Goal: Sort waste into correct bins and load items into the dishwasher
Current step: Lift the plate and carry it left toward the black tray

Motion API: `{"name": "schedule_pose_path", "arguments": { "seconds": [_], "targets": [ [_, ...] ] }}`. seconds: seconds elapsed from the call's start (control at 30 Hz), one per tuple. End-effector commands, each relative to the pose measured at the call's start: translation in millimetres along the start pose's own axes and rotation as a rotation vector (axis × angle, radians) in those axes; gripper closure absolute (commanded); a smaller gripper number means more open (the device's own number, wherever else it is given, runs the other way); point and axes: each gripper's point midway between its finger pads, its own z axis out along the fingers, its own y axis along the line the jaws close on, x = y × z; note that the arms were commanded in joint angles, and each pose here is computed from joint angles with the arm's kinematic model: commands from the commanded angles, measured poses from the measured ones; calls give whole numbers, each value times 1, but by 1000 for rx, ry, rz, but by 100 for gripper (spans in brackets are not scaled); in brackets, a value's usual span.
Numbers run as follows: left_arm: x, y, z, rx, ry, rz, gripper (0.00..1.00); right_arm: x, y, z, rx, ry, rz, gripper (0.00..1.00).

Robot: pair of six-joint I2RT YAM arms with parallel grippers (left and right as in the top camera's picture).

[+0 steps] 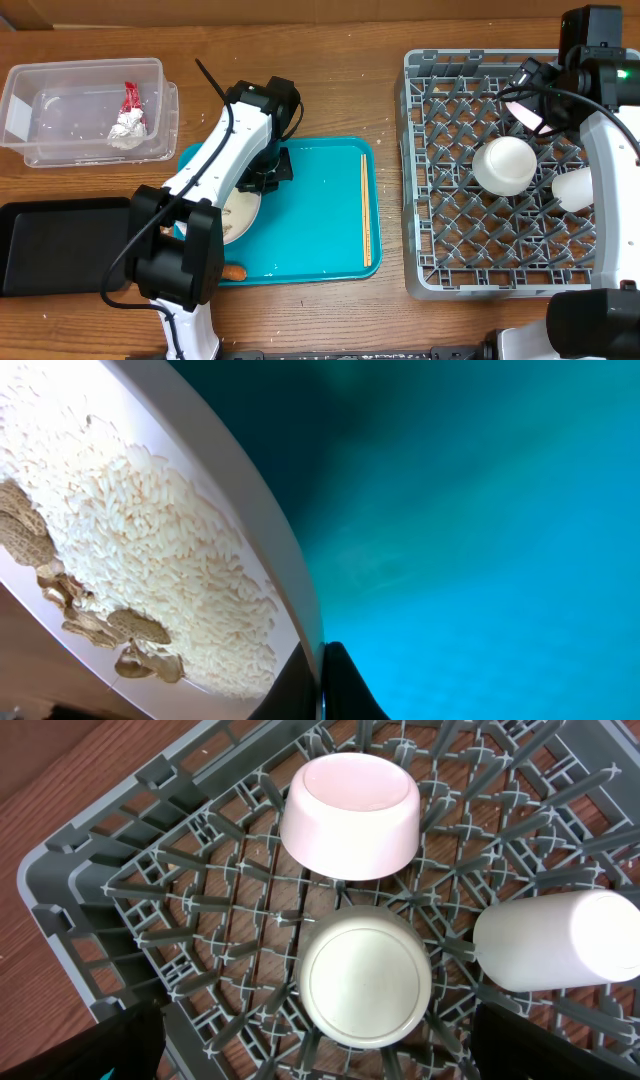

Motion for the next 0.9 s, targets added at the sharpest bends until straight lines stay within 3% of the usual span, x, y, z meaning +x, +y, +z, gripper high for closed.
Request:
{"name": "schedule_pose_path", "arguments": {
  "seconds": [0.0,0.43,0.87],
  "targets": [
    [-10,11,-11,-68,-47,14,96,-8,0,-12,-11,-43,7,0],
    [-13,35,-53,-162,-85,-15,96,-8,0,-12,-11,-44,7,0],
    [-26,77,-49,-161,-46,-133,96,-8,0,-12,-11,-43,7,0]
  ]
}}
